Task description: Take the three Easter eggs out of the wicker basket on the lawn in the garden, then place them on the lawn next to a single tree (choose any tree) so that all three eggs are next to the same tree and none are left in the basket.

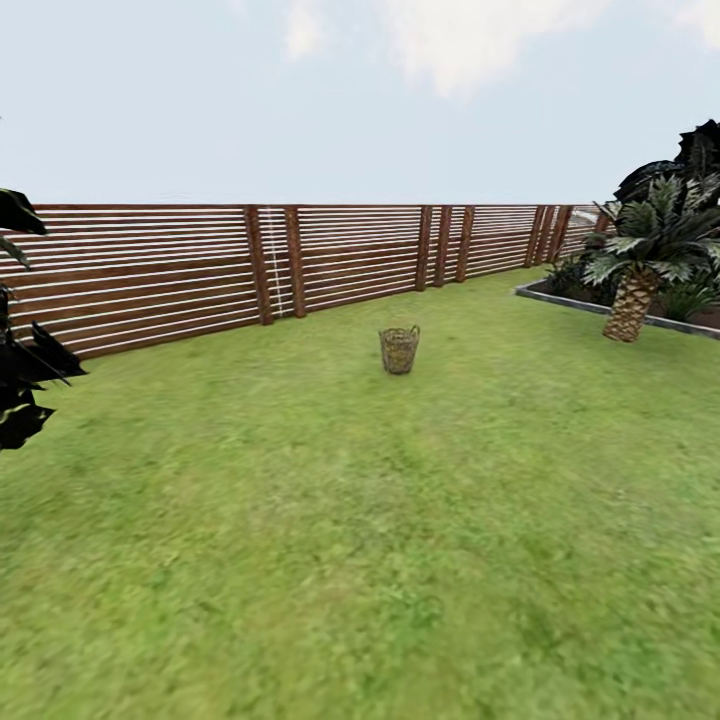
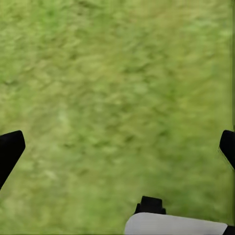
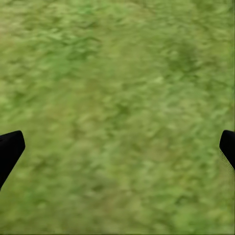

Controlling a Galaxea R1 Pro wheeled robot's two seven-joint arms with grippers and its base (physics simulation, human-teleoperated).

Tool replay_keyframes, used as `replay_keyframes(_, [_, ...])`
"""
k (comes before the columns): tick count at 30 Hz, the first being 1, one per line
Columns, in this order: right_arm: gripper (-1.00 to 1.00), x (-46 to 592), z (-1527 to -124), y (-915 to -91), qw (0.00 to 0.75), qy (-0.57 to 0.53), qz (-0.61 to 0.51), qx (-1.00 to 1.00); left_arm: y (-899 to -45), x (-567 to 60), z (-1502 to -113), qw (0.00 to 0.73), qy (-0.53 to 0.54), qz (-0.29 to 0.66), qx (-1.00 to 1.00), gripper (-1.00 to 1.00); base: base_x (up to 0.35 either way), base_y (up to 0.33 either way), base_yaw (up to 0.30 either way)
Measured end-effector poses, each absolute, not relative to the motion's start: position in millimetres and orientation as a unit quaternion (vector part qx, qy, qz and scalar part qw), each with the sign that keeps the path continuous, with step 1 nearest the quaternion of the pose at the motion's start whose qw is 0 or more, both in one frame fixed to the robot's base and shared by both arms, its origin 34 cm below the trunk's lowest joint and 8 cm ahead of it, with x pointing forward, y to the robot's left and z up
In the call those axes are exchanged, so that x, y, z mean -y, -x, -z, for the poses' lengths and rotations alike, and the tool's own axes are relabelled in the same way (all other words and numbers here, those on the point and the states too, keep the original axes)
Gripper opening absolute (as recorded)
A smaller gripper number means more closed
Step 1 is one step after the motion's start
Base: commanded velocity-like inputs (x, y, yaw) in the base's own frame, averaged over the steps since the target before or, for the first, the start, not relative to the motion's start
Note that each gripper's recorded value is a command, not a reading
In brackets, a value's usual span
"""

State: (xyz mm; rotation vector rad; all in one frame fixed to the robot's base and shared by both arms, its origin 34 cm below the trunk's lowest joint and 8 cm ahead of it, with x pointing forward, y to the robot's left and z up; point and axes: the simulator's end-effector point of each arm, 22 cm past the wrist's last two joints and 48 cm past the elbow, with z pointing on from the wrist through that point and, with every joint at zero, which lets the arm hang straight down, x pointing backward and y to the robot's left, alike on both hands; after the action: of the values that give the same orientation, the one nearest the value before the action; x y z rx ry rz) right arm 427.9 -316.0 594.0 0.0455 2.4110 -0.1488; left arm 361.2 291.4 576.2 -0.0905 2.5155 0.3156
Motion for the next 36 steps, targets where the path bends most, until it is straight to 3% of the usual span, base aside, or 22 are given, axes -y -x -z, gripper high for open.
replay_keyframes(36, [1.0,315.9,-594.0,-427.9,0.355,-0.018,0.058,-0.933,-361.0,-291.3,-576.1,0.298,0.034,-0.119,-0.947,1.0,0.335,-0.076,0.0])
